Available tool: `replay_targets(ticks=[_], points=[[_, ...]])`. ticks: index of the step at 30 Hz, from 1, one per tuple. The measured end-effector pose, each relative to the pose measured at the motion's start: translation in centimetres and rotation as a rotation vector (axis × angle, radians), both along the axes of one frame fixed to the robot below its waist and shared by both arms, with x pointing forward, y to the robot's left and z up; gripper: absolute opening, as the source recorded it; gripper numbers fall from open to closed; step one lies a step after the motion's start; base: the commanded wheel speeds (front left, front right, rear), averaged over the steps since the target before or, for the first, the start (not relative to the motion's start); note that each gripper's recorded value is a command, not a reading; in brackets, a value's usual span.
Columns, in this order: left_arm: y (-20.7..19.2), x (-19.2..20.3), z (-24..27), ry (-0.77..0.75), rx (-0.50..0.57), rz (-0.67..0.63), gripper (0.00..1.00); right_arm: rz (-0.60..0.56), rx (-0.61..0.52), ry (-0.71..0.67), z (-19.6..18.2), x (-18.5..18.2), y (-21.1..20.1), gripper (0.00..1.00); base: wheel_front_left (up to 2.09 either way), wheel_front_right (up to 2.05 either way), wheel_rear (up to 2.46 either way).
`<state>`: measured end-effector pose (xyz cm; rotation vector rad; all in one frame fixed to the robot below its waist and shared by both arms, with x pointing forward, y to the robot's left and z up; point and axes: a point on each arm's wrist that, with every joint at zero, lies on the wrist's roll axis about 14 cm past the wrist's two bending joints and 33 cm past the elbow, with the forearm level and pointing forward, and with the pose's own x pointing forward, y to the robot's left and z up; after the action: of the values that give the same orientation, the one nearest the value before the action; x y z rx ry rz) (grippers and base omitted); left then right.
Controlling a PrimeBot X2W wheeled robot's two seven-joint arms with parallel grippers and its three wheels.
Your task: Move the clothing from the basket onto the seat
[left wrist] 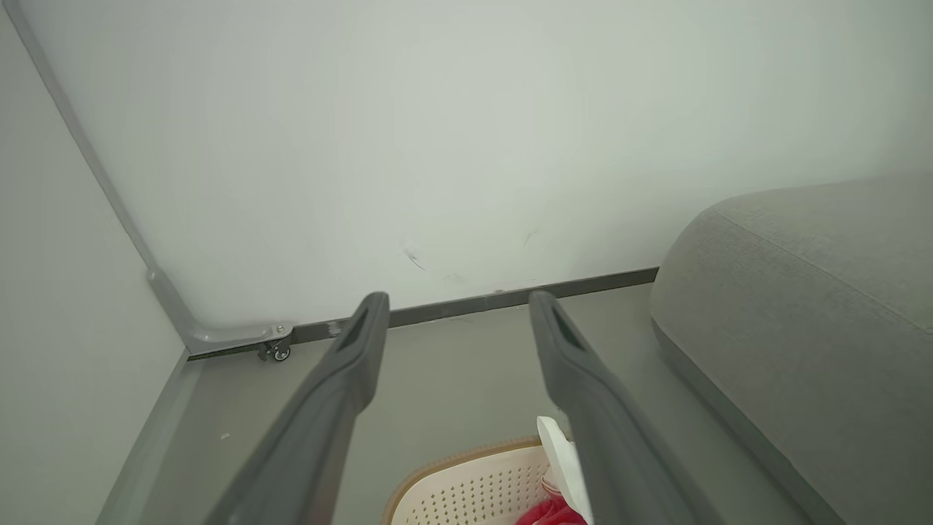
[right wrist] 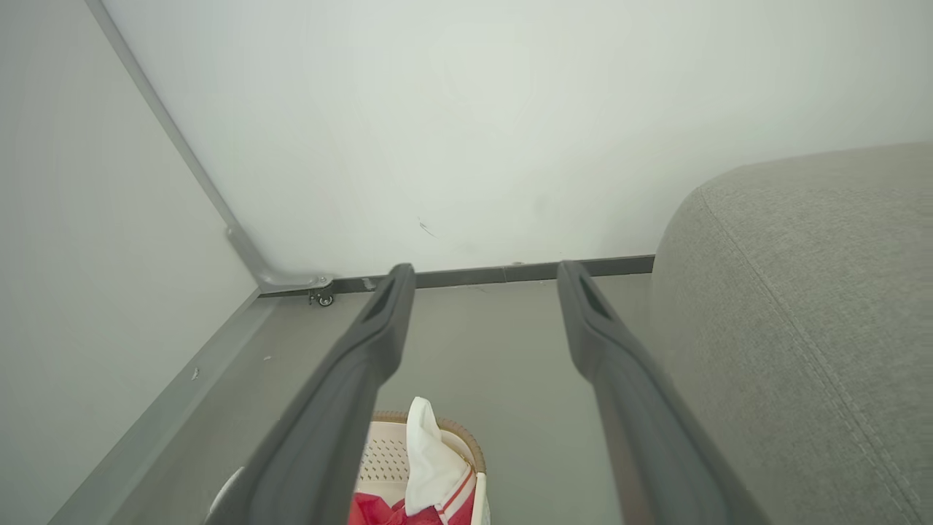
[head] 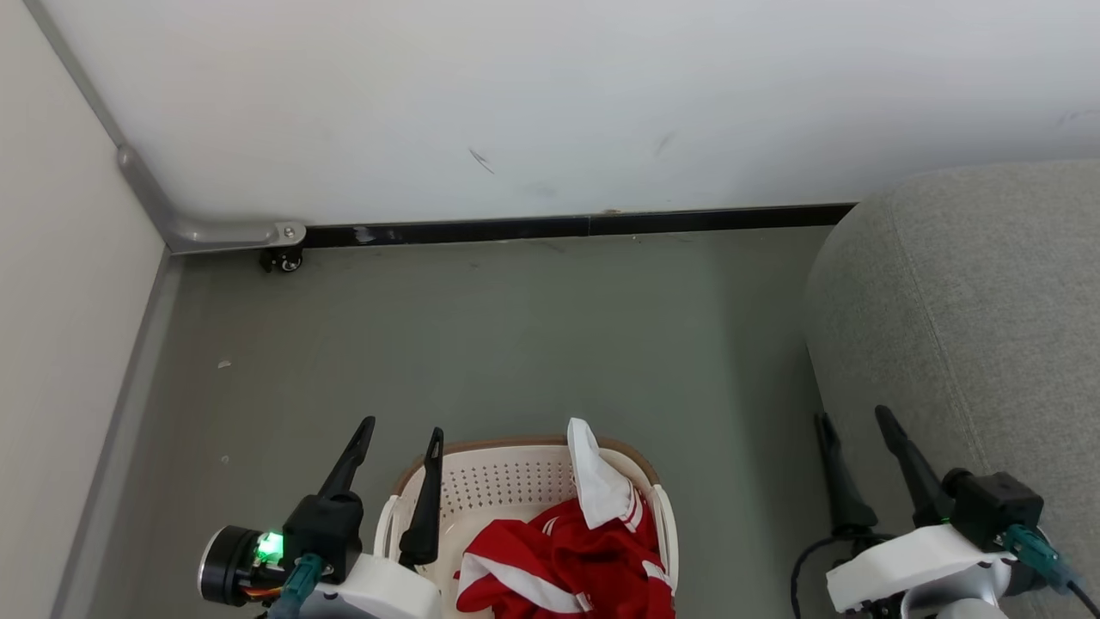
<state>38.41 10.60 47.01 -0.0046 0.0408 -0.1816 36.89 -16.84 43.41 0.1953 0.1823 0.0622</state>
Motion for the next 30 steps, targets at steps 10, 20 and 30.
replay_targets(ticks=[10, 20, 30], points=[[-3.0, 1.3, -1.5, 0.039, 0.010, -0.109, 1.00, -0.071, -0.021, -0.018, 0.2, 0.4, -2.4, 1.00, 0.00, 0.00, 0.00], [-4.5, 2.2, -4.5, 0.116, 0.035, -0.166, 1.00, -0.093, -0.030, -0.035, 0.4, 1.4, -3.2, 1.00, 0.00, 0.00, 0.00], [-6.4, 3.1, -7.5, 0.188, 0.052, -0.239, 1.00, -0.125, -0.042, -0.028, -0.2, 1.9, -4.3, 1.00, 0.00, 0.00, 0.00]])
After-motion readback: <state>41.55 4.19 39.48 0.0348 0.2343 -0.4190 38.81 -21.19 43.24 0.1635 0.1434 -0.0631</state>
